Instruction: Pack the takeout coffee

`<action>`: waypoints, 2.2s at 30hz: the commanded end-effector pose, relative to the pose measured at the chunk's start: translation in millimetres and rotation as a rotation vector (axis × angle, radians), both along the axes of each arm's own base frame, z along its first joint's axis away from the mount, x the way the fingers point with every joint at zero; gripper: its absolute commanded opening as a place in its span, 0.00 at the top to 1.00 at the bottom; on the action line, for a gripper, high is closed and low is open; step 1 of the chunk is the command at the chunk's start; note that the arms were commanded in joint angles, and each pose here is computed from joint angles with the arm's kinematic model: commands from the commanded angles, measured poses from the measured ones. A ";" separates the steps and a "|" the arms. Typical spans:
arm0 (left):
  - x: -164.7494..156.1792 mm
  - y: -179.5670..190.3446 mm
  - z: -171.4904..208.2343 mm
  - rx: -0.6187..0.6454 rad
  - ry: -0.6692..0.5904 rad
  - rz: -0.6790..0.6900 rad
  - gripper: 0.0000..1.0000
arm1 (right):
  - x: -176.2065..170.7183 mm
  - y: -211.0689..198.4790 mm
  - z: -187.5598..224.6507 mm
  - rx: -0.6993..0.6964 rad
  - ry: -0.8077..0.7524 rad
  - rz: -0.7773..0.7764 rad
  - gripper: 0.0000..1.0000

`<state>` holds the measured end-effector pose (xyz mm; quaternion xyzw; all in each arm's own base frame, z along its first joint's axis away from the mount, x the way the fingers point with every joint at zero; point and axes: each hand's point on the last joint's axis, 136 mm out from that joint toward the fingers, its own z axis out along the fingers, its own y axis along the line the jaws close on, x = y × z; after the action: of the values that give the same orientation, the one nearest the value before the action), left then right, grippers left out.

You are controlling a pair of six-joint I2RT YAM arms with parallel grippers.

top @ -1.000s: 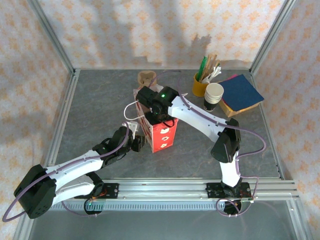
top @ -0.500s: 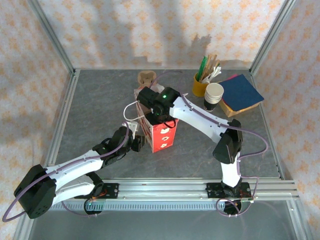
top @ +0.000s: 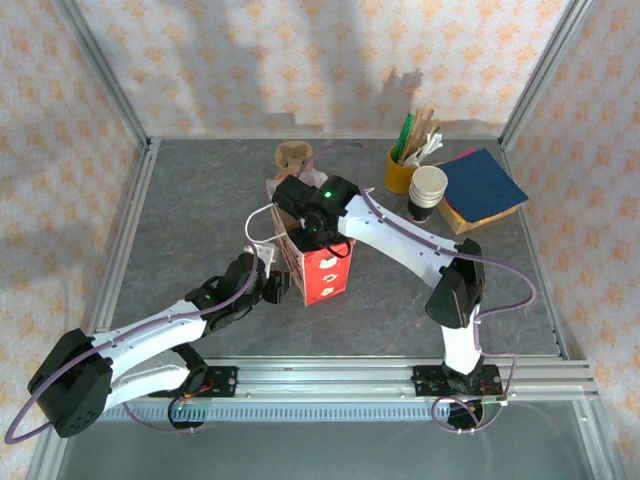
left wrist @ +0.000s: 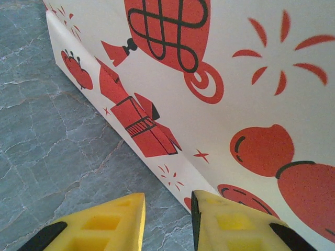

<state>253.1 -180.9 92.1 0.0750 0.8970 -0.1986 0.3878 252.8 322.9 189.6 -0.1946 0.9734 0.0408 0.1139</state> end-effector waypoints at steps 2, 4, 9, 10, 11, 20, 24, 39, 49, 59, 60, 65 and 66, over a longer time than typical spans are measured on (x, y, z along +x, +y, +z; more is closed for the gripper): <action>3.7 1.3 5.0 0.023 -0.038 0.003 0.68 | -2.5 -2.8 3.5 -0.005 -0.003 -0.007 0.49; 3.8 1.0 5.0 0.024 -0.038 0.002 0.68 | -2.3 -3.5 3.8 -0.007 -0.006 -0.008 0.49; 4.3 0.5 5.2 0.024 -0.038 0.002 0.68 | -3.1 -5.2 2.0 -0.013 -0.003 -0.010 0.49; 4.2 0.4 4.8 0.025 -0.037 0.001 0.68 | -3.4 -4.9 2.0 -0.011 -0.004 -0.009 0.49; 4.0 0.5 4.6 0.025 -0.036 0.000 0.68 | -3.4 -5.8 1.4 -0.014 -0.002 -0.011 0.49; 3.4 1.7 3.7 0.028 -0.035 0.003 0.68 | -3.5 -8.0 -0.5 -0.018 -0.004 -0.019 0.49; 3.3 2.0 4.0 0.027 -0.035 0.004 0.68 | -2.7 -10.7 1.9 -0.025 -0.015 -0.027 0.49; 3.0 1.9 3.1 0.027 -0.031 0.005 0.68 | -3.6 -10.7 -5.6 -0.032 -0.006 -0.027 0.49; 2.8 1.7 2.6 0.025 -0.031 0.005 0.68 | -3.8 -8.9 -10.8 -0.032 0.005 -0.025 0.49; 3.1 1.7 2.9 0.023 -0.032 0.005 0.68 | -2.5 -9.3 -14.9 -0.032 0.016 -0.026 0.49; 3.0 1.3 3.1 0.022 -0.032 0.004 0.68 | -2.6 -9.7 -16.1 -0.035 0.019 -0.026 0.49; 2.8 1.7 3.0 0.024 -0.032 0.005 0.68 | -2.6 -10.0 -19.3 -0.041 0.028 -0.024 0.49; 3.1 1.9 3.2 0.023 -0.032 0.006 0.68 | -3.5 -10.1 -19.8 -0.042 0.030 -0.021 0.49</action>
<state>254.8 -178.4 92.3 0.0743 0.8967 -0.1905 0.3925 249.2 317.2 170.6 -0.1871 0.9771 0.0261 0.0976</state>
